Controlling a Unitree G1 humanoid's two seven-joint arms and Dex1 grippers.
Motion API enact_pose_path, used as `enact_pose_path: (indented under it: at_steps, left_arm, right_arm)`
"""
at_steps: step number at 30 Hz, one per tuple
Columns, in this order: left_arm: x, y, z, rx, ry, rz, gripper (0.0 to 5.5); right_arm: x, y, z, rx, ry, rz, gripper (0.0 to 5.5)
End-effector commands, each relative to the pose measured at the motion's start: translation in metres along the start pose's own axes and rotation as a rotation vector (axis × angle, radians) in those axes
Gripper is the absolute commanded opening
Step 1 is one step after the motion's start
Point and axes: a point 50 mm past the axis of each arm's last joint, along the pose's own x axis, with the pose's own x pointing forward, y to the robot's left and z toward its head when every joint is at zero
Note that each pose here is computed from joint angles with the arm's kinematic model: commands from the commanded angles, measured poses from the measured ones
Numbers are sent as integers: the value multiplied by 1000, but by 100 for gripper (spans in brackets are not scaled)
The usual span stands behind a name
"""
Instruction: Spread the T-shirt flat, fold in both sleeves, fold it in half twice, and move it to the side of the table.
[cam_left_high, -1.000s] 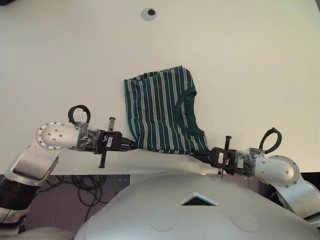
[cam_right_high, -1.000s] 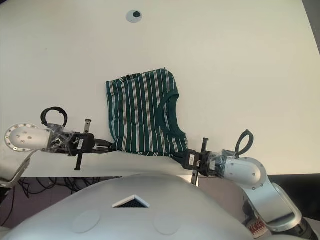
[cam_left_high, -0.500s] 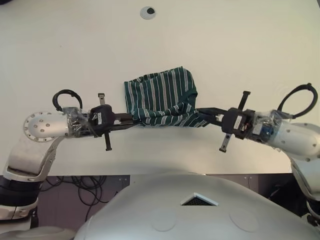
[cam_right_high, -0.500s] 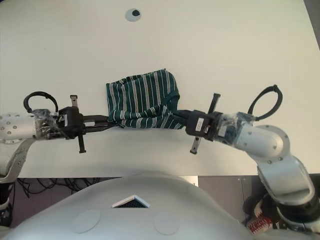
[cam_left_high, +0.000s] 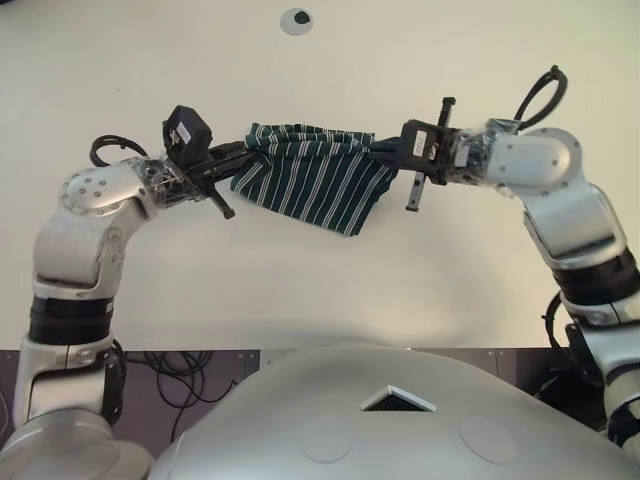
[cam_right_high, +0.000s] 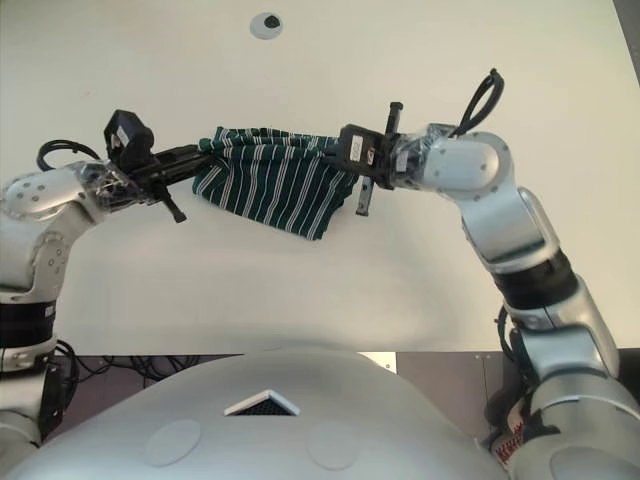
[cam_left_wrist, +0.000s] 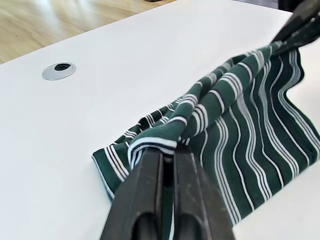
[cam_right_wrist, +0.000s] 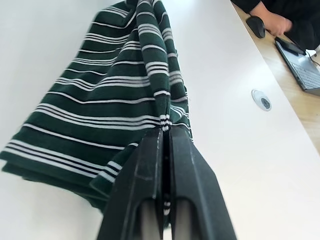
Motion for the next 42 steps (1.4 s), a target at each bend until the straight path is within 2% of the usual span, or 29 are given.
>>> enact_pose_path:
  at_steps: [1, 2, 3, 4, 11, 13, 16, 20, 23, 25, 27, 28, 30, 32, 36, 40, 42]
  left_arm:
    - [23, 12, 8, -26, -2, 44, 2]
    - [29, 15, 8, -37, -4, 51, 2]
    - [34, 18, 8, -43, -3, 56, 36]
    - [41, 21, 8, -57, -5, 63, 45]
    - [68, 55, -1, -219, -35, 215, 140]
    - [73, 64, 3, -294, -111, 264, 140]
    - [80, 78, 5, -379, -170, 349, 140]
    - [70, 99, 5, -343, -211, 512, 140]
    - [62, 105, 14, -322, -305, 511, 140]
    - [60, 98, 20, -275, -365, 420, 140]
    - [55, 83, 20, -212, -408, 335, 140]
    - [53, 75, 18, -229, -447, 322, 122]
    - [51, 59, 13, -295, -538, 354, 88]
    - [51, 43, 10, -299, -593, 385, 59]
    - [52, 24, 10, -261, -679, 411, 3]
    - [47, 27, 14, -308, -777, 457, 0]
    - [48, 27, 15, -312, -801, 460, 0]
  right_arm:
    - [20, -18, -7, 2, 20, -12, 0]
    - [24, -22, -11, 12, 29, -20, 0]
    - [27, -24, -15, 31, 37, -28, 0]
    - [29, -27, -20, 63, 46, -46, 30]
    - [43, -33, -42, 324, 24, -137, 138]
    - [43, -33, -53, 431, 45, -173, 172]
    - [39, -28, -69, 546, 89, -199, 172]
    - [36, -13, -81, 585, 124, -172, 172]
    - [35, -8, -84, 591, 121, -179, 172]
    - [32, -11, -79, 577, 78, -222, 172]
    - [26, -22, -63, 542, -40, -298, 172]
    - [20, -28, -53, 530, -119, -342, 176]
    - [7, -37, -32, 529, -301, -419, 176]
    - [0, -40, -20, 558, -422, -441, 145]
    - [7, -29, -6, 491, -439, -411, 81]
    - [51, -6, 3, 419, -357, -267, 12]
    - [80, 8, 2, 452, -318, -198, 5]
